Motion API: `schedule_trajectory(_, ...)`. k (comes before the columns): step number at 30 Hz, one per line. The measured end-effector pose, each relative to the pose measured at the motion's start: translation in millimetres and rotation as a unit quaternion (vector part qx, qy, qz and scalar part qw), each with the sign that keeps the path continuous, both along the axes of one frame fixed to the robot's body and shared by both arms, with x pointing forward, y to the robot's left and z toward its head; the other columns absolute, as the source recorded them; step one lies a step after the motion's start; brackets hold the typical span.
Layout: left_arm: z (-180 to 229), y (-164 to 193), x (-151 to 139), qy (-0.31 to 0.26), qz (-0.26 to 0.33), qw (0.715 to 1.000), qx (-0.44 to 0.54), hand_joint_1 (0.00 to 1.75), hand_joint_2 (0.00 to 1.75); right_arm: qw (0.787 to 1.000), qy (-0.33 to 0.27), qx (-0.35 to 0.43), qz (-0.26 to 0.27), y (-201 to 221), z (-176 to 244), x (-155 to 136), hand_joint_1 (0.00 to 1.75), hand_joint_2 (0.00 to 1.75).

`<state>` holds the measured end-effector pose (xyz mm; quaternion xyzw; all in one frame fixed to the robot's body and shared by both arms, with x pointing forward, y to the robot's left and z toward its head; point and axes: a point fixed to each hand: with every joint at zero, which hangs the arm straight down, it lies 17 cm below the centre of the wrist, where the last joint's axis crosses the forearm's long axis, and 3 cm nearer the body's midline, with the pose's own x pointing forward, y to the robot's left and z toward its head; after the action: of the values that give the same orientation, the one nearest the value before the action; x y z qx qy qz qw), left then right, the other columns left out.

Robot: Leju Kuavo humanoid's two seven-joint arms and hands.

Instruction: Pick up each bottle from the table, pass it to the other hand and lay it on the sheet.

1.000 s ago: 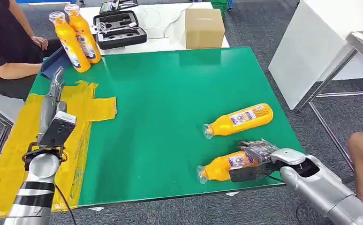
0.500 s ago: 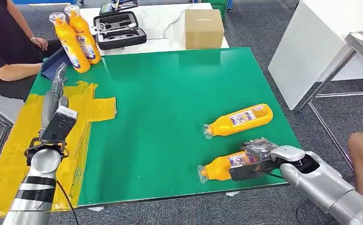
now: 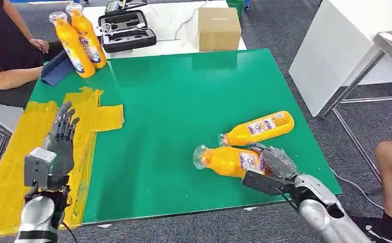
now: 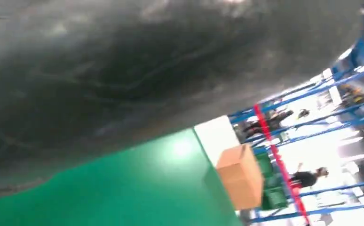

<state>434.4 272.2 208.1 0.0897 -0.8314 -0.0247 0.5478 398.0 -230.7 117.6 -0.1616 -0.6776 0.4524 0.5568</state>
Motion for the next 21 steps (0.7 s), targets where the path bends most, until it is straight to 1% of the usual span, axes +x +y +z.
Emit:
schedule_trajectory(1,3.4,-4.0,-9.0,-0.01,0.002,1.0,-0.012,0.0,0.0,0.999,-0.024,0.029,0.0,6.2,19.7,-2.6,1.75,1.75)
schedule_trajectory(2,5.8,-9.3,-17.4,-0.014,0.0,0.999,-0.035,0.0,1.75,0.997,-0.049,0.056,-0.001,11.9,39.2,-5.0,1.75,1.75)
schedule_trajectory(5,10.6,-33.2,-35.7,-0.013,-0.035,0.993,-0.113,0.0,1.75,0.989,-0.093,0.118,-0.001,32.6,78.0,-13.3,1.75,1.75)
schedule_trajectory(9,23.6,-62.6,-44.6,-0.022,-0.074,0.986,-0.15,0.0,1.75,0.984,-0.104,0.143,-0.004,53.9,87.5,-14.2,1.75,1.75)
schedule_trajectory(12,31.8,-74.7,-47.7,-0.029,-0.089,0.983,-0.159,0.0,1.75,0.982,-0.099,0.159,-0.001,67.9,87.9,-15.8,1.75,1.75)
schedule_trajectory(15,37.3,-79.4,-50.0,-0.036,-0.095,0.981,-0.165,0.0,1.75,0.981,-0.095,0.169,-0.001,75.1,87.8,-15.3,1.75,1.75)
schedule_trajectory(17,46.7,-80.4,-53.8,-0.058,-0.086,0.983,-0.152,0.0,1.75,0.98,-0.088,0.177,0.002,83.1,86.6,-13.8,1.75,1.75)
schedule_trajectory(18,53.8,-84.5,-57.0,-0.073,-0.085,0.984,-0.142,0.0,1.75,0.979,-0.083,0.186,0.005,89.2,86.2,-12.6,1.75,1.75)
schedule_trajectory(21,65.4,-101.1,-63.7,-0.092,-0.094,0.984,-0.124,0.0,1.75,0.975,-0.077,0.209,0.016,106.6,92.5,-8.3,1.75,1.75)
